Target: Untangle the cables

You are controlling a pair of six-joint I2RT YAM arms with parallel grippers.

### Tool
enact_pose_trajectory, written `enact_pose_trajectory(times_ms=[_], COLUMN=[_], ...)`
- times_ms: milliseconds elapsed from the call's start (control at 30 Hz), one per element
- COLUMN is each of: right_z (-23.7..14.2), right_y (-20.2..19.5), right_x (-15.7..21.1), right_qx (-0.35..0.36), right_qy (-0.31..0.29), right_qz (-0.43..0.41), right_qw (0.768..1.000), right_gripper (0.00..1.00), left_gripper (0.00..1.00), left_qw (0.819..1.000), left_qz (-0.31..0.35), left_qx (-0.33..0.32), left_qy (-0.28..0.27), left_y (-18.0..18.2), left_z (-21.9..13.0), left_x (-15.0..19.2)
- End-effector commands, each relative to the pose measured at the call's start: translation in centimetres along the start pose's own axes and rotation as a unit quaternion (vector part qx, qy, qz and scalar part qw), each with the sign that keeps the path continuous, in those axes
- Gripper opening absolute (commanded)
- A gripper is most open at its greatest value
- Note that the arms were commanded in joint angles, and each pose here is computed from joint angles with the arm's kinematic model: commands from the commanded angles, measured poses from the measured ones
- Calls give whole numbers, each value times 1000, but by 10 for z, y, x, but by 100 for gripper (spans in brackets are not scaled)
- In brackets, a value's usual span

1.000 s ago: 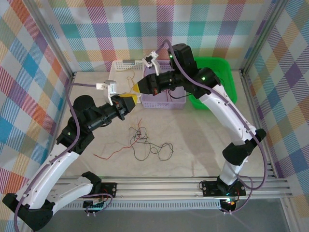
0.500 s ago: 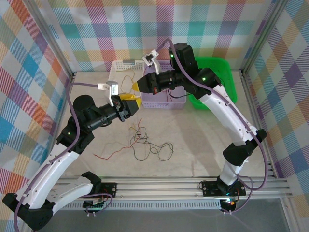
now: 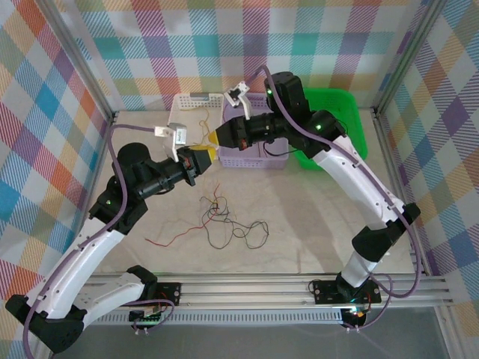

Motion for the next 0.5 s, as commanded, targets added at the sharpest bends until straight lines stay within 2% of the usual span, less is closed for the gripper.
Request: enact_pose_trajectory(times_ms=[0, 133, 267, 467], right_z=[-13, -32, -47, -69], right_y=[-20, -47, -59, -69], right_x=[-1, -2, 6, 31], right_qx=[24, 38, 54, 83], right_qy=[-31, -67, -83, -109], right_qz=[17, 50, 48, 23], right_qw=[999, 996, 994, 990], right_gripper=[11, 32, 53, 62], left_gripper=[0, 0, 0, 0], left_qw=[998, 996, 994, 988], left_qz=[36, 44, 50, 50], left_qx=[-30, -53, -79, -126], left_qy=[-40, -48, -61, -74], left_y=[2, 11, 25, 64], left_z=[-10, -9, -4, 12], left_x=[-35, -55, -79, -112])
Point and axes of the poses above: each hand's point on the last joint's axis, 136 mm out from that joint toward the fingers, its own z axis out along the fingers, its own y axis along the line the jaws close on, x = y × z, the point moved 2 cm from there along -z, back along the fingers, and after that the axes turned 13 degrees about z, right-handed, at the moved point
